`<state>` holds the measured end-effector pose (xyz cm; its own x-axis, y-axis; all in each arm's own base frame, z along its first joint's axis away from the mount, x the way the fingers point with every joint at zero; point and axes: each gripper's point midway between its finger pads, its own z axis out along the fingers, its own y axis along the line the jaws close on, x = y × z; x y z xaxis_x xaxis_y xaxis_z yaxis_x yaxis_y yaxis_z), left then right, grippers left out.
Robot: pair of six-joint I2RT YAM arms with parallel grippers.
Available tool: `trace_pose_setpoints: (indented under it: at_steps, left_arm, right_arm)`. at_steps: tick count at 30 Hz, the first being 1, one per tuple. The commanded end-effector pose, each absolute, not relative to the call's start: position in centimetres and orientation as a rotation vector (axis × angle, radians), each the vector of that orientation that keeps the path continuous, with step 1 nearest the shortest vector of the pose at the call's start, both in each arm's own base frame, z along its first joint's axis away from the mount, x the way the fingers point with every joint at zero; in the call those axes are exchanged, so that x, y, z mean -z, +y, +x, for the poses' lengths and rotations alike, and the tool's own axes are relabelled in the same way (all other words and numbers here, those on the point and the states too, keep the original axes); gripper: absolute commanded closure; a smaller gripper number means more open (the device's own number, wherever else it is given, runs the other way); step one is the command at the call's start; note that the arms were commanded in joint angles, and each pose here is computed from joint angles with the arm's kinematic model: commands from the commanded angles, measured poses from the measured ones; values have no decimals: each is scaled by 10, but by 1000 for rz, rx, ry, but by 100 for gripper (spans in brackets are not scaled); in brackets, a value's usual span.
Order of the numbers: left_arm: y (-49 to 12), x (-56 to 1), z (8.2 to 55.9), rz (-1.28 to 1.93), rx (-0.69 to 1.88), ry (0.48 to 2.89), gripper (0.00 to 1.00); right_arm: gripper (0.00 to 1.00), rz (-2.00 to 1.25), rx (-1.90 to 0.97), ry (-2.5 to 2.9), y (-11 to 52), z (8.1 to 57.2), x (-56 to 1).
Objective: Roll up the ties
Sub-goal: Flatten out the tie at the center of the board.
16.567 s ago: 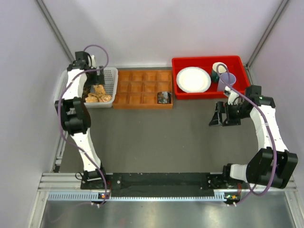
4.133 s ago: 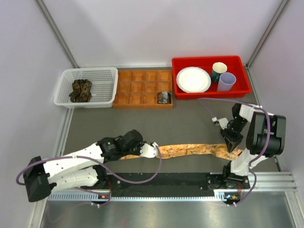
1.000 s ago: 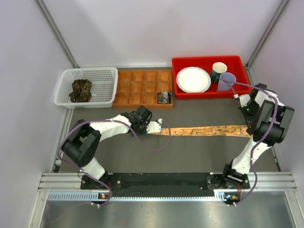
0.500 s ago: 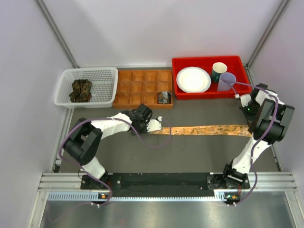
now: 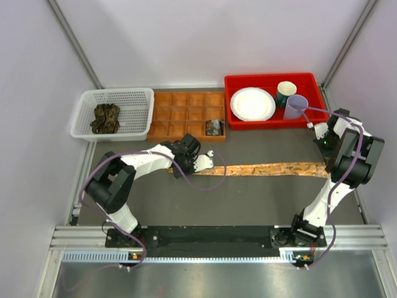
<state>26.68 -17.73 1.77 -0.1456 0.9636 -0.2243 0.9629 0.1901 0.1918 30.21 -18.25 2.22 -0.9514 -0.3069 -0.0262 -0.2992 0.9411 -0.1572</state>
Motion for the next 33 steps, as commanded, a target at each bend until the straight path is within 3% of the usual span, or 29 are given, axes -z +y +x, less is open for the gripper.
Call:
trace_pose_setpoints:
  at_steps: [1,12,24,25,26,28,29,30,32,33]
  left_arm:
    - [-179,4,221,1836,226,2364,74]
    - [-175,1,258,1647,42,2380,72]
    - [-167,-11,278,1695,-42,2288,72]
    - [-167,-11,276,1689,-36,2297,70]
    - [-168,-13,275,1686,-22,2296,57]
    - [-174,-27,279,1644,-4,2268,44]
    - [-180,-34,278,1632,36,2245,38]
    - [-186,-44,279,1611,71,2220,27]
    - [-195,-80,285,1547,104,2145,17]
    - [-199,-93,285,1529,124,2119,1]
  right_arm:
    - [100,-460,305,3005,-197,317,-26]
    - [100,-496,288,2972,-197,325,-31]
    - [100,-543,334,2961,-201,323,-31]
    - [100,-548,335,2961,-201,323,-30]
    - [100,-551,333,2965,-201,323,-30]
    - [96,-544,326,2957,-201,326,-35]
    - [89,-546,313,2962,-199,324,-37]
    - [69,-543,307,2934,-198,328,-48]
    - [50,-528,296,2898,-194,330,-66]
    - [38,-519,294,2851,-190,332,-88]
